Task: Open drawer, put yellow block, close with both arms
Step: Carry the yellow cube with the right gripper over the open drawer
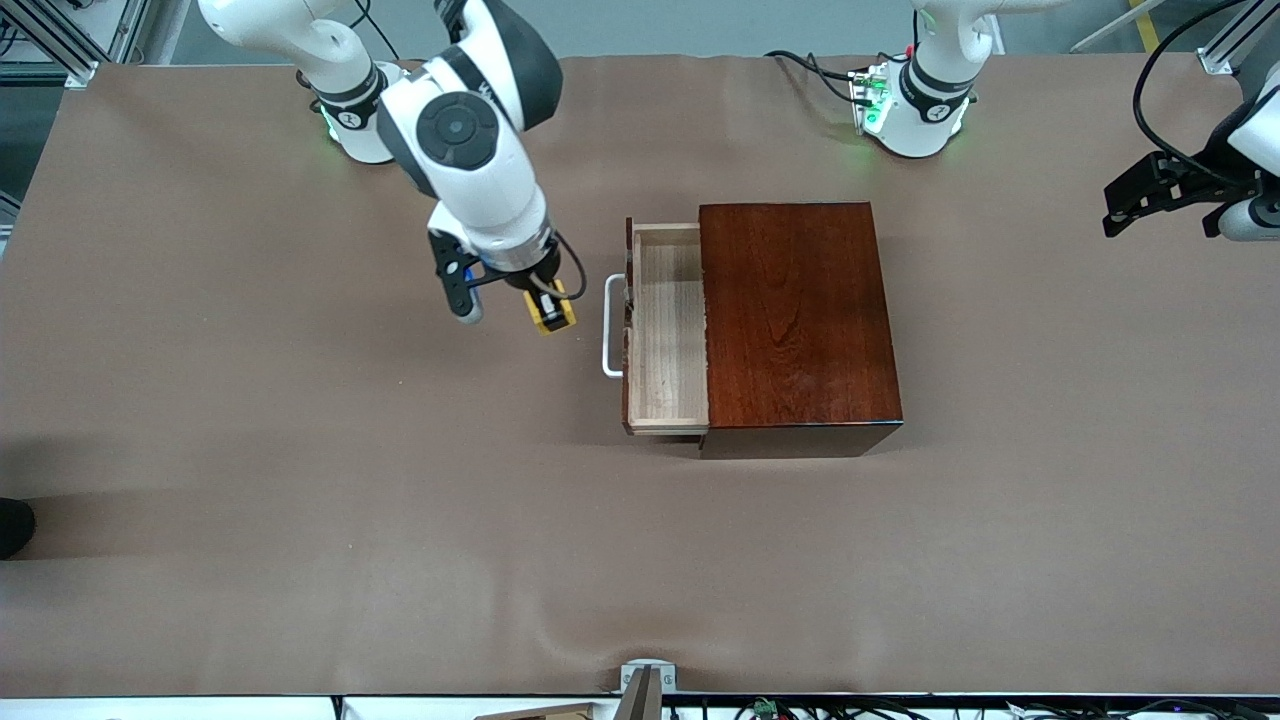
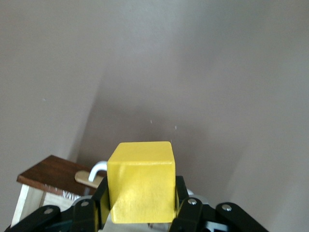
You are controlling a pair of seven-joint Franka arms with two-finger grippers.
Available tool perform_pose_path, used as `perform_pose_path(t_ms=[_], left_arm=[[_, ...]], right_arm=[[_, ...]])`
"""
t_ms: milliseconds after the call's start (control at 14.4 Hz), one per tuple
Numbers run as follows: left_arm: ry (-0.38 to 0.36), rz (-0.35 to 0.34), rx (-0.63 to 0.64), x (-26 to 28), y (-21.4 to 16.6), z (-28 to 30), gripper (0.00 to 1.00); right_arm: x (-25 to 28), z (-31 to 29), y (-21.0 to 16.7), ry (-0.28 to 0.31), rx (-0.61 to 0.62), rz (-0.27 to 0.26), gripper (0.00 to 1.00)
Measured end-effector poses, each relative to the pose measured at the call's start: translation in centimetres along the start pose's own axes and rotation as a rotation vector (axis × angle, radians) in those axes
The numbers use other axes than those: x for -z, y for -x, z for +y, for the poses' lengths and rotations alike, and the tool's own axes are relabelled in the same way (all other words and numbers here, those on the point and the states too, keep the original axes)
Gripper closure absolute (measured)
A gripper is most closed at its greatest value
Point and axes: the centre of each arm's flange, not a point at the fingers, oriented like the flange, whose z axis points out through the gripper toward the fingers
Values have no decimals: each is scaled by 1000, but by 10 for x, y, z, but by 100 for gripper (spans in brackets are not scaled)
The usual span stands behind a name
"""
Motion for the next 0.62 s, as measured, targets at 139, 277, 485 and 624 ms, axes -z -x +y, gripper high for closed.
perform_pose_path(t_ms=[139, 277, 485, 624], left_arm=[[0, 1, 0, 0, 0, 0, 0], [0, 1, -1, 0, 0, 0, 0], [0, 1, -1, 0, 0, 0, 0], [0, 1, -1, 0, 0, 1, 0]], right_arm=[[-1, 4, 16, 5, -18, -20, 44], [-3, 7, 37, 6, -38, -38, 44], [-10, 2, 65, -2, -78, -43, 44], [-24, -2, 81, 6, -96, -38, 44]])
